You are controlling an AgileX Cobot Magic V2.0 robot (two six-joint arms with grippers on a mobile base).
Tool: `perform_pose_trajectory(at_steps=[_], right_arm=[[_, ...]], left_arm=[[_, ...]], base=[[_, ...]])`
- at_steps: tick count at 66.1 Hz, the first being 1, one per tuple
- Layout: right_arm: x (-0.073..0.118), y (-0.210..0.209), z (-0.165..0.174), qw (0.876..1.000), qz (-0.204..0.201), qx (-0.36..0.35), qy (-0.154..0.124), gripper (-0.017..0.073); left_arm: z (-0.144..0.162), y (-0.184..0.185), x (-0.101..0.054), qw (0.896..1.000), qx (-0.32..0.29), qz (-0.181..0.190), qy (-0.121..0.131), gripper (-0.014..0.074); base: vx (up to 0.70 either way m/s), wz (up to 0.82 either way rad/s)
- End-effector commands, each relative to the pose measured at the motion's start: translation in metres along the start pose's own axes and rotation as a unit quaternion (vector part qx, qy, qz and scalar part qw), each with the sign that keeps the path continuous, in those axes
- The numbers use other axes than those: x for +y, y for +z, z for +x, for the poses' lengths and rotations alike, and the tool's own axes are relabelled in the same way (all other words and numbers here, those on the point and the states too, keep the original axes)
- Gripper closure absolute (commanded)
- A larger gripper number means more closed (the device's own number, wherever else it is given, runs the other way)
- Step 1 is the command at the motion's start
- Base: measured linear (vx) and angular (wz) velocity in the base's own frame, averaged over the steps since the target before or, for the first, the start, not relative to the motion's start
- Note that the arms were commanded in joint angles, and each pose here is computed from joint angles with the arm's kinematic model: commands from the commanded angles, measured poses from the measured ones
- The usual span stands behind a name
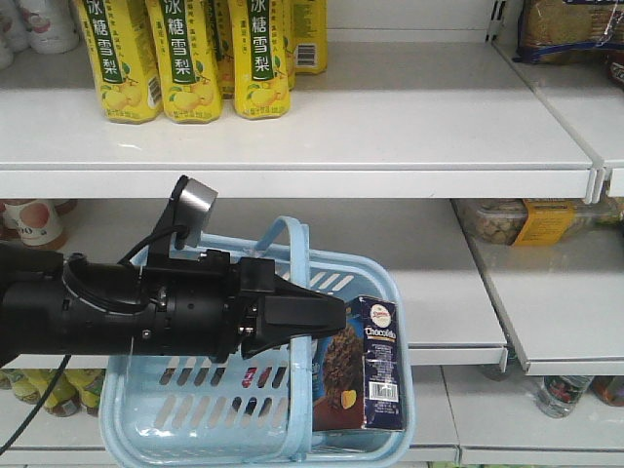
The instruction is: Left arm holds basket, right arm returns cookies
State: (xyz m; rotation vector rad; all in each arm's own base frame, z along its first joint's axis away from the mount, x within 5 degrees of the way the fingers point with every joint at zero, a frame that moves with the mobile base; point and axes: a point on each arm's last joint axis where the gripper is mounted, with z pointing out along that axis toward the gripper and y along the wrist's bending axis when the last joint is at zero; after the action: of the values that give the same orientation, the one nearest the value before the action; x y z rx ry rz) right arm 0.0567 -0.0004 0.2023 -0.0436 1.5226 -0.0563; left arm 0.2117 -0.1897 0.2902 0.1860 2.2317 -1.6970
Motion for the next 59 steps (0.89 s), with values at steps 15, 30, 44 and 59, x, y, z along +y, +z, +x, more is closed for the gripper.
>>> perform_pose_trajectory(at_steps=[15, 30, 44, 59], right_arm=[[0.0002, -0.0007, -0.0012, 0.999, 0.002, -0.033, -0.004, 0.0562], [0.0002, -0.0007, -0.0012, 0.999, 0.002, -0.033, -0.004, 0.0562], [0.0002, -0.0007, -0.0012, 0.999, 0.002, -0.033, -0.004, 0.0562], [0.0002, -0.0007, -0.0012, 0.999, 0.002, -0.033, -0.004, 0.0562]], left_arm=[[-0.0054, -0.0062, -0.0275, 0.998, -0.014, 0.064, 0.009, 0.0596], [-0.0054, -0.0062, -0.0275, 0.998, -0.014, 0.064, 0.009, 0.0596], [-0.0054, -0.0062, -0.0275, 0.998, -0.014, 0.064, 0.009, 0.0596], [-0.0054, -0.0062, -0.0275, 0.998, -0.014, 0.064, 0.009, 0.0596]], base=[[0.05, 0.05], [0.04, 0.03], [0.04, 0.01], [0.06, -0.01]])
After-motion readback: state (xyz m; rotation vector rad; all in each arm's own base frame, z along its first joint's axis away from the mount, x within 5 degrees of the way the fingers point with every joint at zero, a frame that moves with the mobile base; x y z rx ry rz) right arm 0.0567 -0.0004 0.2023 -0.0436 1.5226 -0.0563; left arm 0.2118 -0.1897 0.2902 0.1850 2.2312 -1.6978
